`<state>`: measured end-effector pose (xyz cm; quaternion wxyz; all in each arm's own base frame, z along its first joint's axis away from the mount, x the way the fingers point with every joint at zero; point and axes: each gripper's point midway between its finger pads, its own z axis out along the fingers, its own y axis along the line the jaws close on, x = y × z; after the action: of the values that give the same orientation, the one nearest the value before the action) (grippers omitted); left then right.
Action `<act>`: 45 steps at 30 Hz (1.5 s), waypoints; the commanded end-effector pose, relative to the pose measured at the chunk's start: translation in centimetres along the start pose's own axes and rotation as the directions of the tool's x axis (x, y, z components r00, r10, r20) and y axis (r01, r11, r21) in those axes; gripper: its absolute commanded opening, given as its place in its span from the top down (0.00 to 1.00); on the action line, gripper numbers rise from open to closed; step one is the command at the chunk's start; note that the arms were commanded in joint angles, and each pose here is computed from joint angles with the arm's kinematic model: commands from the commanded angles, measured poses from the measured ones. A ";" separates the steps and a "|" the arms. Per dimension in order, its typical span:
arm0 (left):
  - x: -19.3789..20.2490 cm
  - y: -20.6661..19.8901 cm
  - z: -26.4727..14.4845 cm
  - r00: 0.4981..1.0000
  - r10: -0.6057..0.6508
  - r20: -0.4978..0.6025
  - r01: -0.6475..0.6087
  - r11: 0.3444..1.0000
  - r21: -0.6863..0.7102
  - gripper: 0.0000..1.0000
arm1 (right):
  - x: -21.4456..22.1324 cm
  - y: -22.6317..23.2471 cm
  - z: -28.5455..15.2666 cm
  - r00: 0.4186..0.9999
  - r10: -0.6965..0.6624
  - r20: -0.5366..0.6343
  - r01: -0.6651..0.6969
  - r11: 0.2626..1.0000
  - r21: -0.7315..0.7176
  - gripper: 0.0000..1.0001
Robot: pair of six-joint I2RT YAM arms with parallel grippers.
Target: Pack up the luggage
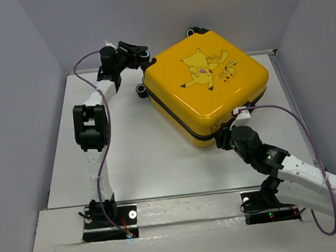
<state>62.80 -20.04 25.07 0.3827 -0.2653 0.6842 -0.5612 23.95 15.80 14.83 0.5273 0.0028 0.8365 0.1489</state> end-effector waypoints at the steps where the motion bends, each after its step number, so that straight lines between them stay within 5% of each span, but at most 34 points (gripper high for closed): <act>1: -3.2 -3.0 -0.6 0.992 0.097 0.079 -0.104 0.991 0.087 0.91 | -2.0 -0.4 0.2 0.999 0.006 0.045 -0.006 1.000 0.005 0.50; 8: -3.3 -2.4 -1.7 0.989 0.121 0.087 -0.127 0.990 0.061 0.71 | -2.2 -1.6 0.3 0.999 0.020 0.025 -0.020 1.000 0.019 0.53; 14: -3.1 -1.6 -2.5 0.987 0.139 0.086 -0.143 0.989 0.035 0.64 | -2.7 -2.3 0.6 0.998 0.048 0.030 -0.047 0.998 -0.029 0.57; 19: -3.2 -0.8 -2.9 0.985 0.151 0.083 -0.152 0.988 0.001 0.38 | -2.2 -2.1 0.9 0.995 0.088 0.040 -0.082 0.989 -0.126 0.63; 26: -5.5 -3.6 -4.5 0.934 0.313 0.171 -0.304 0.950 -0.077 0.01 | -1.1 -2.0 0.7 0.989 0.143 0.045 -0.135 0.979 -0.153 0.58; 36: -7.3 -8.4 -11.0 0.842 0.399 0.363 -0.377 0.917 -0.134 0.01 | -0.9 -1.3 0.1 0.982 0.171 0.076 -0.151 0.964 -0.218 0.48; 40: -2.9 -10.2 -14.9 0.811 0.361 0.461 -0.378 0.924 -0.059 0.02 | -0.4 -1.6 0.9 0.987 0.152 0.060 -0.138 0.971 -0.194 0.51; 45: 5.9 -6.3 -18.4 0.832 0.364 0.419 -0.369 0.927 -0.074 0.06 | -0.1 -2.1 1.4 0.989 0.140 0.044 -0.131 0.978 -0.162 0.54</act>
<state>46.93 -14.36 31.49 0.5917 -0.2453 0.6508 -0.4076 24.56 13.94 12.02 0.5101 0.0251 0.8240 0.2451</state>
